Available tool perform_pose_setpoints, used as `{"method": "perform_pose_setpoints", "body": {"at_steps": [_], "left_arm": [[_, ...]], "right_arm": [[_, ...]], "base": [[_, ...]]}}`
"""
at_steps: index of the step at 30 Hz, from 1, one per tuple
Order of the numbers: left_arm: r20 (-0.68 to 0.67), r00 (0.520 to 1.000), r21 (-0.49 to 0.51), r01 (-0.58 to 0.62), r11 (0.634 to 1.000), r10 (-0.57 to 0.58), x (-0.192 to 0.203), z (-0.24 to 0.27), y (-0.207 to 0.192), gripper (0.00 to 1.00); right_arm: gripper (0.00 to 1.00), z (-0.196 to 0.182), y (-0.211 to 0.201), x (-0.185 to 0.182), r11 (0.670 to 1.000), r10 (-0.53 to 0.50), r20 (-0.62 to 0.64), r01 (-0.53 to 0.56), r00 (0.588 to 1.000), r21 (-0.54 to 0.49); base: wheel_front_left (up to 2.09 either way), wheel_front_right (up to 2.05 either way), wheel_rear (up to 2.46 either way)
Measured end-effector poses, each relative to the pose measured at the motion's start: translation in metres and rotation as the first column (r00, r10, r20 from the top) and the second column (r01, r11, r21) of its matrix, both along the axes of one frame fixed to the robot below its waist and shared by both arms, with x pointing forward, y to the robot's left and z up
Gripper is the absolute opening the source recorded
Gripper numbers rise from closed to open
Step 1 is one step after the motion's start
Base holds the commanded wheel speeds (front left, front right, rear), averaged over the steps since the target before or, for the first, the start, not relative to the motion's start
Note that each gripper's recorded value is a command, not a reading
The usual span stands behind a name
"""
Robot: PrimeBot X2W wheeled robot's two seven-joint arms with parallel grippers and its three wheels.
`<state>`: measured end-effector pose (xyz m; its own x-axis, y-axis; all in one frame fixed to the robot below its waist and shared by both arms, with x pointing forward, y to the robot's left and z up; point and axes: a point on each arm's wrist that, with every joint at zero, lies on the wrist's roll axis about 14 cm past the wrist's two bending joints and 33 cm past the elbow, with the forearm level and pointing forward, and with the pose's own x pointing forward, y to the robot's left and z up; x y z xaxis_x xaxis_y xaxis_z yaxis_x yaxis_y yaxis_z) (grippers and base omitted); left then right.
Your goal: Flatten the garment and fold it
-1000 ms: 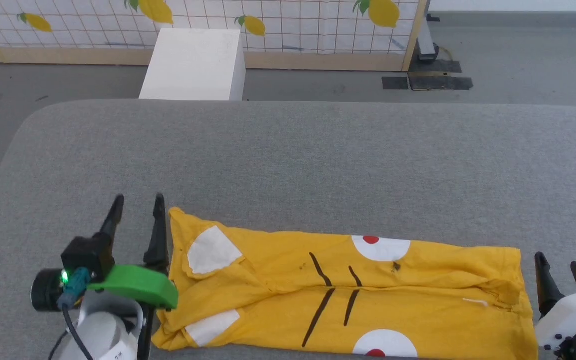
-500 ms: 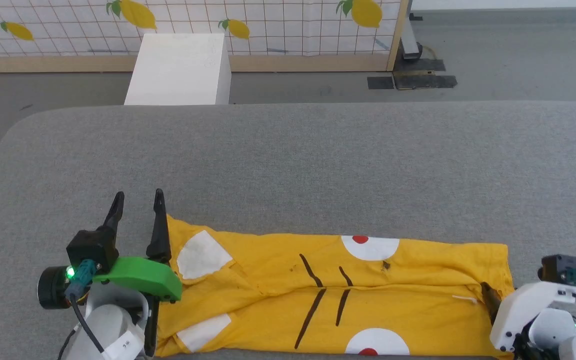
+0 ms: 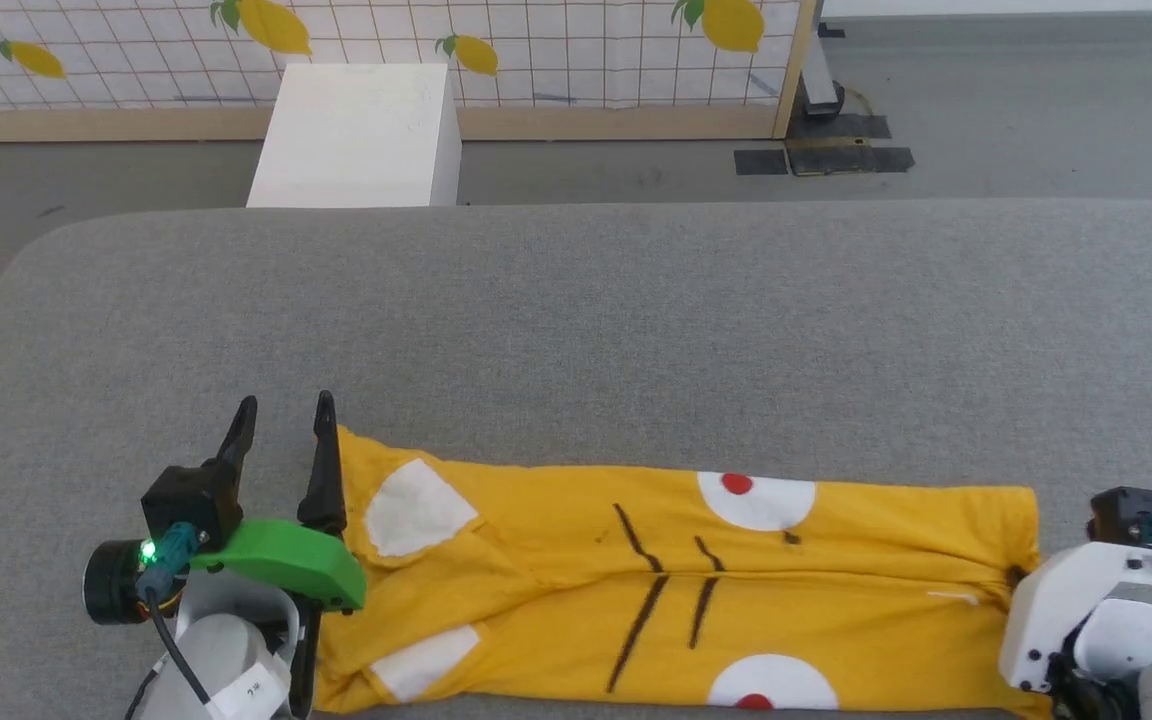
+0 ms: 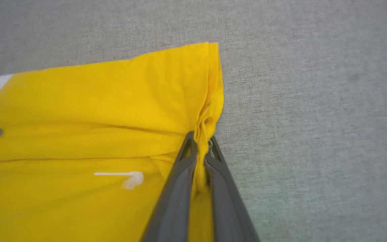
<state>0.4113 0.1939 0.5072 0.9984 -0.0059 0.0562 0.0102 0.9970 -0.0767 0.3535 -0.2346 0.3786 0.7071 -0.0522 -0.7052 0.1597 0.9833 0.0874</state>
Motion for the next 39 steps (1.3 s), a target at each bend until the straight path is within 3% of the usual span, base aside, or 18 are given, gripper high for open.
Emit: {"method": "perform_pose_setpoints", "body": {"at_steps": [9,13,19,25,26,29,31,39], "left_arm": [[-0.003,1.0,-0.012,-0.009,1.0,0.009,0.004,-0.002,0.002,1.0],[-0.006,1.0,-0.015,-0.016,1.0,0.016,0.003,-0.004,0.003,1.0],[0.004,1.0,-0.016,-0.028,0.999,0.028,0.002,0.0,0.008,1.0],[0.012,0.999,-0.016,-0.036,0.999,0.036,0.0,0.003,0.012,1.0],[0.011,0.999,-0.011,-0.041,0.999,0.041,-0.001,0.002,0.014,1.0],[0.005,0.999,-0.012,-0.045,0.999,0.045,-0.002,0.0,0.015,1.0],[-0.001,0.999,-0.015,-0.044,0.999,0.044,-0.002,-0.002,0.015,1.0],[-0.01,0.999,-0.006,-0.048,0.999,0.048,0.0,-0.006,0.017,1.0]], "right_arm": [[0.0,0.022,-0.083,-0.007,0.958,-0.134,0.059,0.145,0.989,-0.248],[0.0,0.023,-0.105,-0.013,0.939,-0.171,0.046,0.177,0.984,-0.294],[0.0,0.042,-0.091,0.001,0.947,-0.125,0.091,0.146,0.988,-0.286],[0.0,0.078,-0.016,0.007,0.985,0.05,0.109,-0.031,0.993,-0.168],[0.0,0.106,0.036,0.006,0.974,0.202,0.149,-0.182,0.968,-0.138],[0.0,0.13,0.089,0.006,0.931,0.36,0.201,-0.337,0.911,-0.14],[0.0,0.136,0.124,0.005,0.885,0.465,0.22,-0.445,0.858,-0.136],[0.0,0.123,0.227,0.012,0.68,0.731,0.218,-0.72,0.647,-0.143]], "base": [[0.0,0.0,0.0],[0.0,0.0,0.0],[0.0,0.0,0.0],[0.0,0.0,0.0],[0.0,0.0,0.0],[0.0,0.0,0.0],[0.0,0.0,0.0],[0.0,0.0,0.0]]}}
